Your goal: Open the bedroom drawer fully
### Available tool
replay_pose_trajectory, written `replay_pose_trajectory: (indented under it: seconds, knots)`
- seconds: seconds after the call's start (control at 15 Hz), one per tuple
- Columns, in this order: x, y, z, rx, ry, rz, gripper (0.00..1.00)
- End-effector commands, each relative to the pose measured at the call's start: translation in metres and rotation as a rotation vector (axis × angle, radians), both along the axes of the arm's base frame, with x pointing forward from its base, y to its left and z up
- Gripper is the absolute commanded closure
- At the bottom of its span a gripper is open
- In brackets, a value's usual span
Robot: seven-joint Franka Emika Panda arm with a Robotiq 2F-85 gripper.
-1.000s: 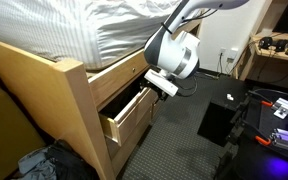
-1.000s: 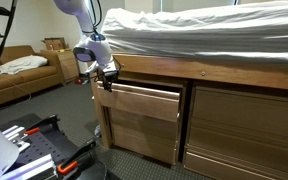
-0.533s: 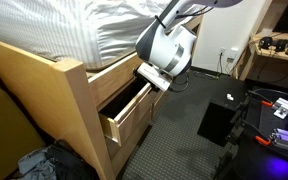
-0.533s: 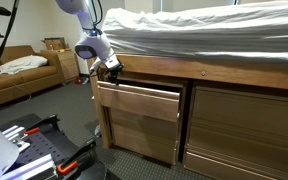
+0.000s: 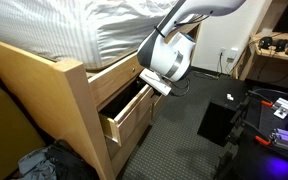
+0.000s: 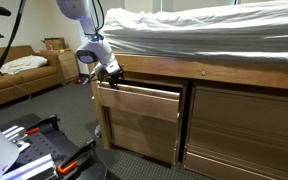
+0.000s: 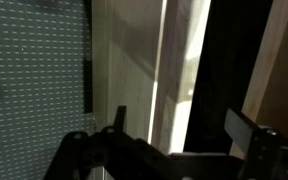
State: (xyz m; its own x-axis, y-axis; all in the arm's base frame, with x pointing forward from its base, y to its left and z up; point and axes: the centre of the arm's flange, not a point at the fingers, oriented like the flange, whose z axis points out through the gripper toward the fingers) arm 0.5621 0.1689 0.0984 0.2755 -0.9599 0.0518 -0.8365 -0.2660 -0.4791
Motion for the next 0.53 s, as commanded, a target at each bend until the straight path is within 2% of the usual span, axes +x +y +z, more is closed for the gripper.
replay_pose_trajectory:
  seconds: [0.0, 0.27, 0.33, 0.47]
  knots:
    - [0.000, 0.001, 0.001, 0.001, -0.002, 0.001, 0.00]
    - [0.001, 0.003, 0.004, 0.002, -0.008, 0.004, 0.00]
    - [0.006, 0.004, -0.003, 0.016, -0.032, 0.012, 0.00]
    - [0.021, 0.001, -0.039, -0.020, -0.011, -0.033, 0.00]
